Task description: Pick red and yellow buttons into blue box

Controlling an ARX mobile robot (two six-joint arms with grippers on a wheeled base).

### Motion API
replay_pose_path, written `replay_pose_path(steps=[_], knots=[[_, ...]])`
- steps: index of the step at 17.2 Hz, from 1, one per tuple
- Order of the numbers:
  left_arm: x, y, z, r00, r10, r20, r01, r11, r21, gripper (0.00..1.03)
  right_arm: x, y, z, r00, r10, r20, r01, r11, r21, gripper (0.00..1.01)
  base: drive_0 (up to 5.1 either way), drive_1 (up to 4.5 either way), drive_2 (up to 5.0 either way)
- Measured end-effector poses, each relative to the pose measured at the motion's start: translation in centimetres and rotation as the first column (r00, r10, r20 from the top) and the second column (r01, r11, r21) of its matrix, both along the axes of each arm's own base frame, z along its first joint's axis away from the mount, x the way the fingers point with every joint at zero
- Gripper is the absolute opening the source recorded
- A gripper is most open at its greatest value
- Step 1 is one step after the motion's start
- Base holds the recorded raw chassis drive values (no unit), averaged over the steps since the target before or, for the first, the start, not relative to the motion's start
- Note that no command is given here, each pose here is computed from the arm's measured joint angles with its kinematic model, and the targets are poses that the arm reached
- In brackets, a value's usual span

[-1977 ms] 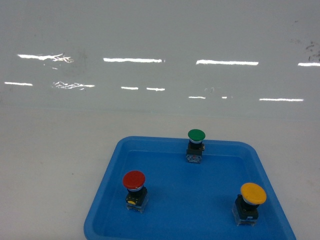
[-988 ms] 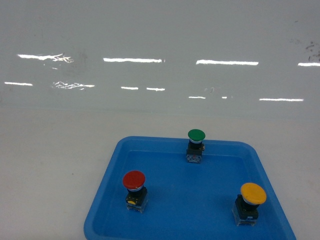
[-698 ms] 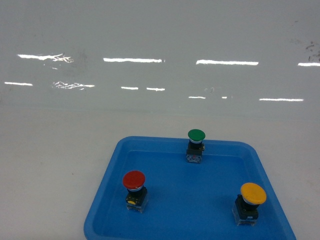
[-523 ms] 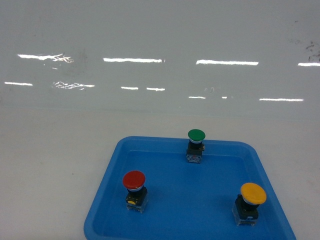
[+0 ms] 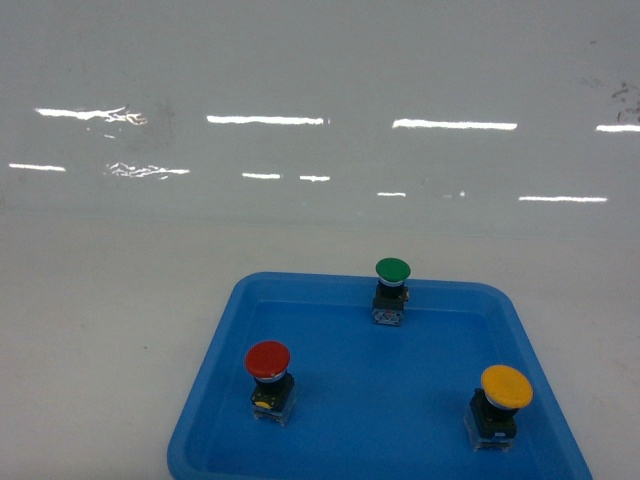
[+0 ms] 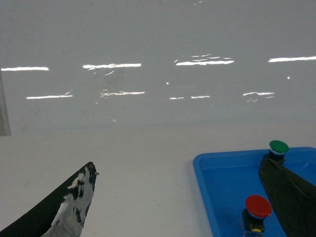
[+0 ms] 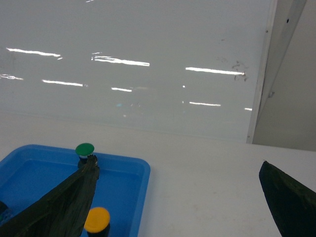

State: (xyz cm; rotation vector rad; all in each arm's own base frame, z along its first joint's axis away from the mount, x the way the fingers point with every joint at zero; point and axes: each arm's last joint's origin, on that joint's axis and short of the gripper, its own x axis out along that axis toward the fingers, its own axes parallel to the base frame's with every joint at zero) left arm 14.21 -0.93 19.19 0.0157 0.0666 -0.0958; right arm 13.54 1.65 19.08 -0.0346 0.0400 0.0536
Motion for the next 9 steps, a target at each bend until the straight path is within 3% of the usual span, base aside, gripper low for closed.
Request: replay_pose_path(steps=[3,5,9], knots=[[2.4,-1.0,1.0,0.996,-0.079,-0.046,0.081,0.9947,0.063,0.98,2.7,1.1,0.4,0.997,0.019,-0.077,-0.023,0.9983,-0.053,0.98,0.0,0.00,0.0],[4.1,-1.3,1.5,0.993,-0.096,-0.062,0.102,0.9901,0.096,0.98,4.0,1.8,-0.6,0.987,0.022,-0.159,-0.038,0.9946,-0.097,0.98,0.0,0.00,0.0],[7.2,-1.5,1.4,0.990,-0.099,-0.096,0.114,0.9800,0.164,0.98,6.8,2.7,-0.6,0.981,-0.003,-0.194,-0.026,0.9889,-0.146,0.98,0.0,0.00,0.0]])
